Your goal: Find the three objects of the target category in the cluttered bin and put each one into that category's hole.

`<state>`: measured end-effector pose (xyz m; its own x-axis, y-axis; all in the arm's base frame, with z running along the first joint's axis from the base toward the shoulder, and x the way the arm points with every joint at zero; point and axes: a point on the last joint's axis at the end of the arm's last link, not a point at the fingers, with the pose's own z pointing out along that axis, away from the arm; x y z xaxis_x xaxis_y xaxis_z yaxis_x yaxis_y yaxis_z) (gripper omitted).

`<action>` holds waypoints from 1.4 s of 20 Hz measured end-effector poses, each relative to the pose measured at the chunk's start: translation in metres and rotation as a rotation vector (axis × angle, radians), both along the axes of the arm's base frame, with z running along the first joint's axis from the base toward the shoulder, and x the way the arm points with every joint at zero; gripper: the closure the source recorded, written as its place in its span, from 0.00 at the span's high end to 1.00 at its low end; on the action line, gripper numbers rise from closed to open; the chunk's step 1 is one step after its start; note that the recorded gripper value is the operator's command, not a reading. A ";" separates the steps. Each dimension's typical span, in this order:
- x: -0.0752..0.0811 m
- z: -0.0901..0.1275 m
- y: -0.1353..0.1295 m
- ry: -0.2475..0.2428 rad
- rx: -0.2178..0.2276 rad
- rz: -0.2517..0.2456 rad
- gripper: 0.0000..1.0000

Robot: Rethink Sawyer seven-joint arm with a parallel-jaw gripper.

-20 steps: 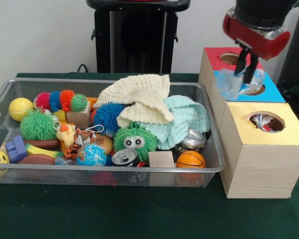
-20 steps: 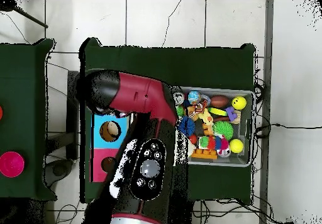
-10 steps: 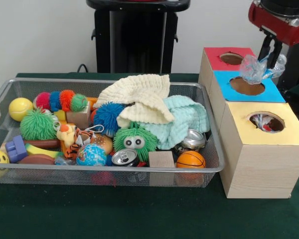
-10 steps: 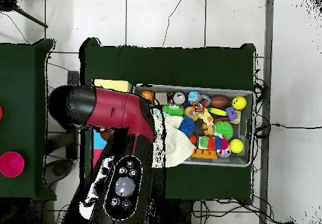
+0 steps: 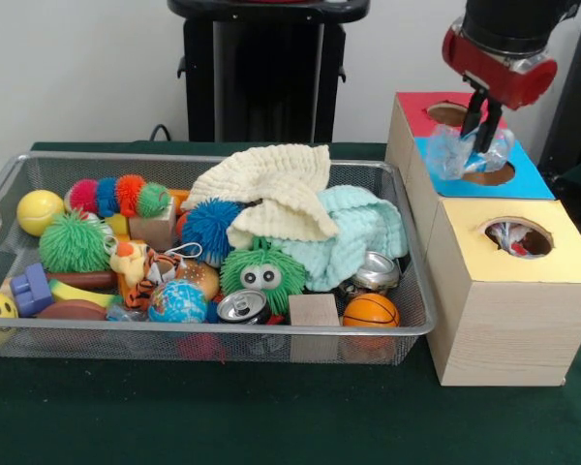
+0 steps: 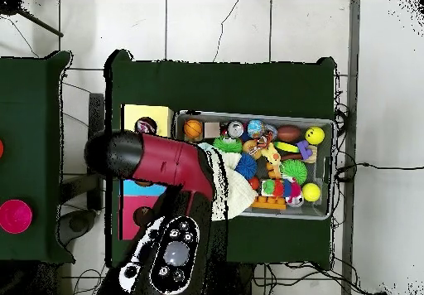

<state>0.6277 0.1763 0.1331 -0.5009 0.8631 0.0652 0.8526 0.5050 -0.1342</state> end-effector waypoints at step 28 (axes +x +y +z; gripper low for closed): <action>-0.018 -0.019 0.026 -0.077 -0.014 -0.051 0.00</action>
<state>0.6100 0.2024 0.1136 -0.4597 0.8879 0.0162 0.8850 0.4596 -0.0741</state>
